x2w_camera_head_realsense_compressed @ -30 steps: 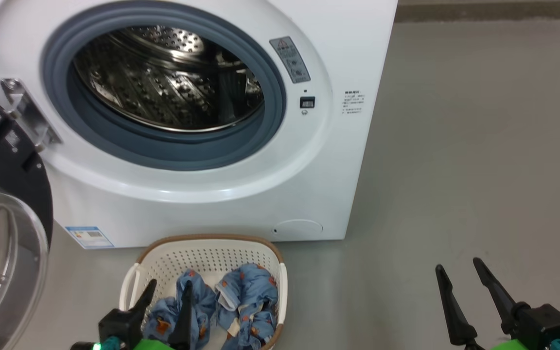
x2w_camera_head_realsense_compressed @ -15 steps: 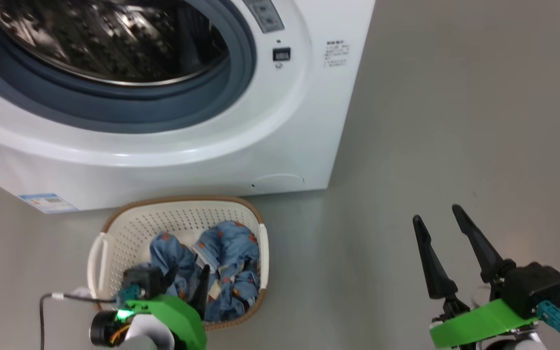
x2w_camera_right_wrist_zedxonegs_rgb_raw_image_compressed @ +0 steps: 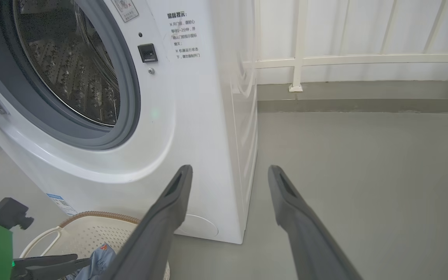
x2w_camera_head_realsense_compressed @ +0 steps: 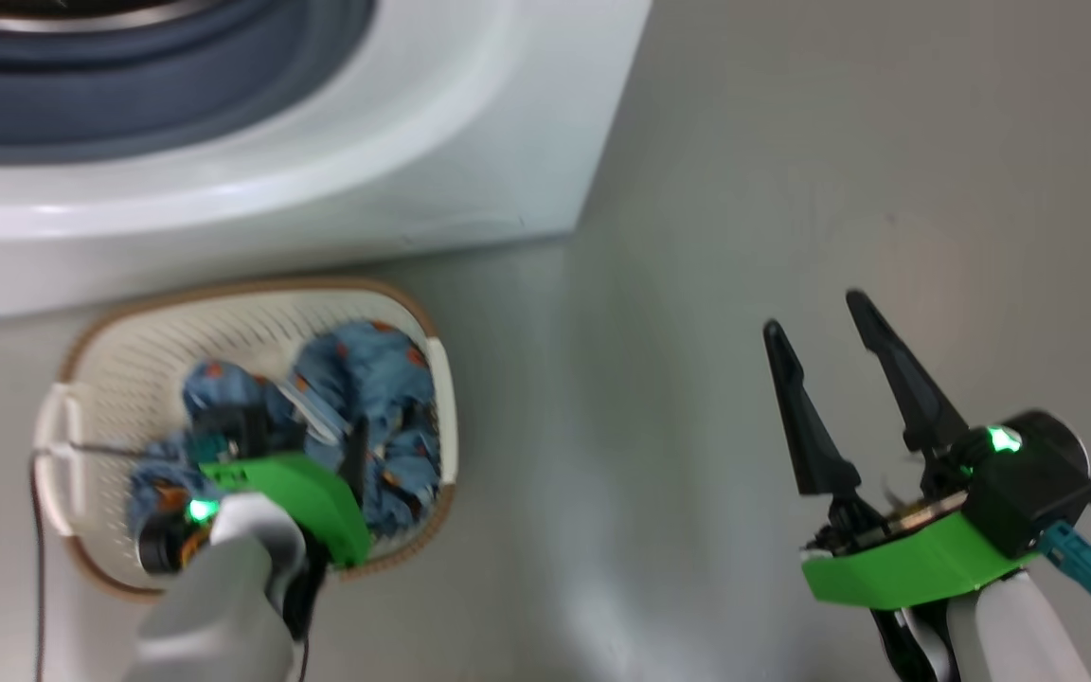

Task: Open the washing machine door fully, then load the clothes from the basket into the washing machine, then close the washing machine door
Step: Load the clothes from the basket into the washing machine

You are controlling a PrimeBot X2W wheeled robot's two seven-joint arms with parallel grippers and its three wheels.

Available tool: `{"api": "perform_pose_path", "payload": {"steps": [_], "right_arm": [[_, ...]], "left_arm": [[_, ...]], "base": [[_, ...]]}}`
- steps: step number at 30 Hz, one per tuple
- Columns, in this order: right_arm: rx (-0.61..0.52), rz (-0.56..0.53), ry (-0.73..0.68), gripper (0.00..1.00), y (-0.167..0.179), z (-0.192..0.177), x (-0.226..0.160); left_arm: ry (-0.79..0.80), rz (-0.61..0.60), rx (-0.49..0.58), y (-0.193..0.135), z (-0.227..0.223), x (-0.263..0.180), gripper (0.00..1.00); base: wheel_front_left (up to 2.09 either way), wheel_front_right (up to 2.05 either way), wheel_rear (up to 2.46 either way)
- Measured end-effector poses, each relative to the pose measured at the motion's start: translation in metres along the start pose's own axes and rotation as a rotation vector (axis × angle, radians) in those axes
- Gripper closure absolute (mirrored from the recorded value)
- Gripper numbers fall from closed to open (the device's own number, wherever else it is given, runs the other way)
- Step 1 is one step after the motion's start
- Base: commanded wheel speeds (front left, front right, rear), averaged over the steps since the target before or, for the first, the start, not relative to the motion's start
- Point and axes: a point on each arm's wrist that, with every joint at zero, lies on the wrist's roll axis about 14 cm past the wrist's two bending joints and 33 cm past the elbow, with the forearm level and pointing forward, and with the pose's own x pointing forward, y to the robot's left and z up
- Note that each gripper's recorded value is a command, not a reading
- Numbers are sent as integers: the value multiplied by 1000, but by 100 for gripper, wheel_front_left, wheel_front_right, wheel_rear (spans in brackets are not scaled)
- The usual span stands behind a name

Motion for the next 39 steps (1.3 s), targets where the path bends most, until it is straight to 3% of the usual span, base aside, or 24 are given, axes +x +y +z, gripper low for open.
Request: {"api": "perform_pose_path", "payload": {"steps": [18,31,32,34,35,39], "right_arm": [[2,-74,169,0,-39,-93,16],[-19,-111,270,0,-57,-134,8],[-21,-113,274,0,-58,-136,7],[-23,-116,279,0,-59,-138,6],[-23,-116,280,0,-59,-139,6],[-21,-114,280,0,-59,-141,7]], "left_arm": [[183,36,-74,45,-46,107,0],[308,80,-95,64,-99,138,0],[314,81,-95,64,-102,139,7],[320,79,-100,63,-106,141,77],[322,79,-103,64,-107,142,100],[327,84,-107,66,-111,142,100]], "base": [[0,0,0],[0,0,0],[0,0,0],[0,0,0],[0,0,0],[0,0,0]]}}
